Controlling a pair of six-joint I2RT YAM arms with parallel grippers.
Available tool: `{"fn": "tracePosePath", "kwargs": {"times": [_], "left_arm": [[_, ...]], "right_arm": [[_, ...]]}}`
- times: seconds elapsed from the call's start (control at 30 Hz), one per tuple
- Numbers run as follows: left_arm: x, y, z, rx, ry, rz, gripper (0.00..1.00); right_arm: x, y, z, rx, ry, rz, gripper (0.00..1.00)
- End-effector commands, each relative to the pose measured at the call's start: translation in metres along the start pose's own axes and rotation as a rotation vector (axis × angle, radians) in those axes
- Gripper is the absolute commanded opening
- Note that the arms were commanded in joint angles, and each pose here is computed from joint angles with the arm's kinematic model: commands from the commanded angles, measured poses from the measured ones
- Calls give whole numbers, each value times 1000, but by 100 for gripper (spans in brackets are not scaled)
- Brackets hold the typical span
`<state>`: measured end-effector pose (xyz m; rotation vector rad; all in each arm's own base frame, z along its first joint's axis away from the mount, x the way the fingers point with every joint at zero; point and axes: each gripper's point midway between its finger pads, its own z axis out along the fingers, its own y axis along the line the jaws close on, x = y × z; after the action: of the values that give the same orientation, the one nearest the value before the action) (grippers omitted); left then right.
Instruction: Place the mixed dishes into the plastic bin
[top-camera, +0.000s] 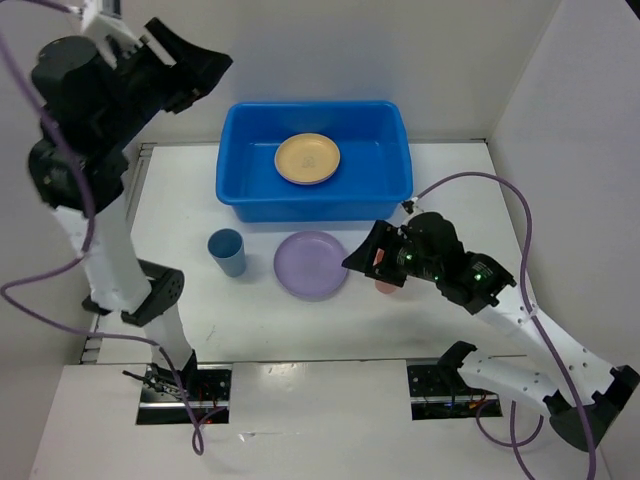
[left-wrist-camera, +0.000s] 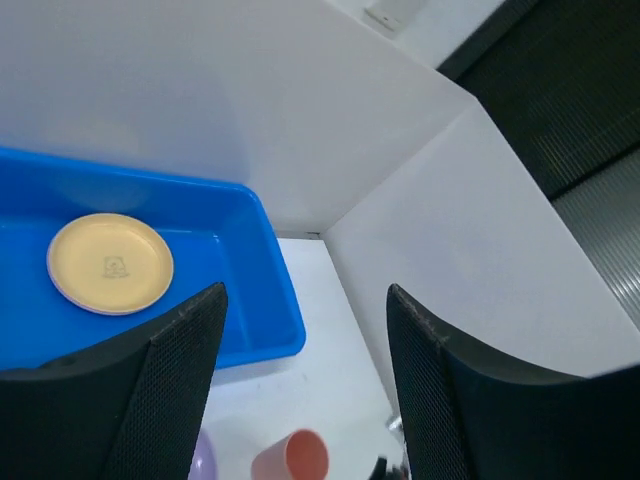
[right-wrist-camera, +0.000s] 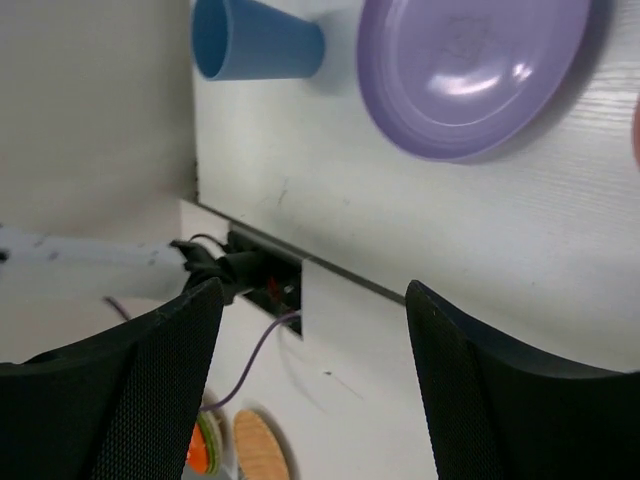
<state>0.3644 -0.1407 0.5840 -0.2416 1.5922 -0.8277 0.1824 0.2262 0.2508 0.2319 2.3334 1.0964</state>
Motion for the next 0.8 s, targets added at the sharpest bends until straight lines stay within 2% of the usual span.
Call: {"fn": "tracePosePath", "kwargs": {"times": [0.0,0.03,0.07,0.1,0.13,0.17,0.2,0.23,0.27,0.33,0.37,0.47,0.6,0.77], "left_arm": [[30,29,-20,-120,131,103,72],[34,30,-26,-134,151,100,72],[28,23,-47,-134,134,114,72],[40,35,-44,-183,179,126,72],[39,45,-50,-236,166,132,72],[30,40,-69,-236,131,148,72],[47,61,-63,-301,191,163,72],[45,60,-63,-285,167,164,72],[35,47,-92,-247,110,167,72],[28,41,-104,-193,34,169,72],[41,50,-122,-203,30,154,72],[47,48,-140,-161,0,142,72],[77,71,-129,-214,111,167,75],[95,85,-118,-237,166,173,76]], "right_arm": [[-24,-13,2,136,-138,-7,78],[-40,-15,-2,181,-212,-19,78],[-44,-21,-5,225,-231,-20,78],[-53,-19,-10,234,-265,-21,78],[-59,-24,-11,273,-298,-23,78],[-59,-32,-11,319,-293,-26,78],[-60,-37,-10,354,-294,-18,78],[-64,-47,-14,400,-319,-17,78],[-66,-58,-14,448,-323,-11,78],[-68,-78,-20,539,-333,1,78],[-73,-88,-25,577,-353,16,78],[-82,-106,-39,648,-375,26,77],[-97,-149,-56,785,-401,60,76],[-93,-167,-39,807,-343,65,74]]}}
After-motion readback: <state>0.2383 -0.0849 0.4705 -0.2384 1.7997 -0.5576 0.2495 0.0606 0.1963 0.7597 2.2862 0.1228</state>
